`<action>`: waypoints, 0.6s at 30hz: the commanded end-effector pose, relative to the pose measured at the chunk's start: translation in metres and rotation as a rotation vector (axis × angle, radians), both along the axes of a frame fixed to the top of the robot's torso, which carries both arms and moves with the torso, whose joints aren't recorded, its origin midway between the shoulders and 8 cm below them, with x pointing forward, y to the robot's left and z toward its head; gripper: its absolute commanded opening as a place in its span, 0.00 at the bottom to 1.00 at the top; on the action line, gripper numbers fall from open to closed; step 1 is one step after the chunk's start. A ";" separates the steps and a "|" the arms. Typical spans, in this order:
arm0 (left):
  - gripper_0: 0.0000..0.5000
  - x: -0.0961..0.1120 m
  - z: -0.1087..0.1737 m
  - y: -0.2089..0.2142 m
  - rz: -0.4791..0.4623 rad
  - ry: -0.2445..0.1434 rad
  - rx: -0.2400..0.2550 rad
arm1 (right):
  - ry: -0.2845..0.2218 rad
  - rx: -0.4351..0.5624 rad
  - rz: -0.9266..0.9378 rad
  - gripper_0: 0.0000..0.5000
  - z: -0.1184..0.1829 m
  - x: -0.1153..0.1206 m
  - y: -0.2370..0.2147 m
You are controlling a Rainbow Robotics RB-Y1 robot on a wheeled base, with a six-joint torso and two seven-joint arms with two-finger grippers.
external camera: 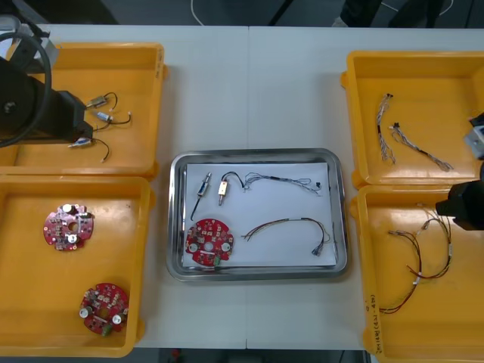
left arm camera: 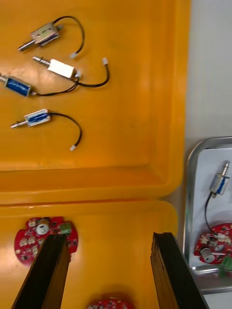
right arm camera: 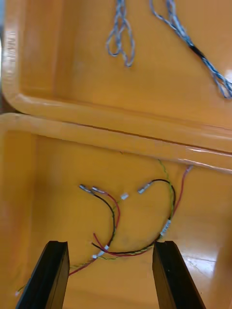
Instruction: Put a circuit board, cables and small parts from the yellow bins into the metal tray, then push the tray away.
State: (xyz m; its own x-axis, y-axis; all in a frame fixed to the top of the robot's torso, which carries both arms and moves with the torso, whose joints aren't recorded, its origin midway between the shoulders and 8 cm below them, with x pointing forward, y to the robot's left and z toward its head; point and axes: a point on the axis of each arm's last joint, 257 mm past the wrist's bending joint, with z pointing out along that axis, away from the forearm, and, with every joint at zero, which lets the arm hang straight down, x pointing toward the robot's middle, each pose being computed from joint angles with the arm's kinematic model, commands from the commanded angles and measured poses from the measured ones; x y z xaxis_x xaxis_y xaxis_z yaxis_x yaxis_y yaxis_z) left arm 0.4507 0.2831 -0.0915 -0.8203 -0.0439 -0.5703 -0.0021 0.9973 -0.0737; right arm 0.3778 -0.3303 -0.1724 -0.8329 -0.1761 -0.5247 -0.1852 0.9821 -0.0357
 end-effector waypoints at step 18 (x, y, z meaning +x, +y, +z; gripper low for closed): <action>1.00 -0.055 -0.030 0.085 0.082 0.111 0.050 | -0.008 -0.112 0.497 1.00 0.019 0.006 0.149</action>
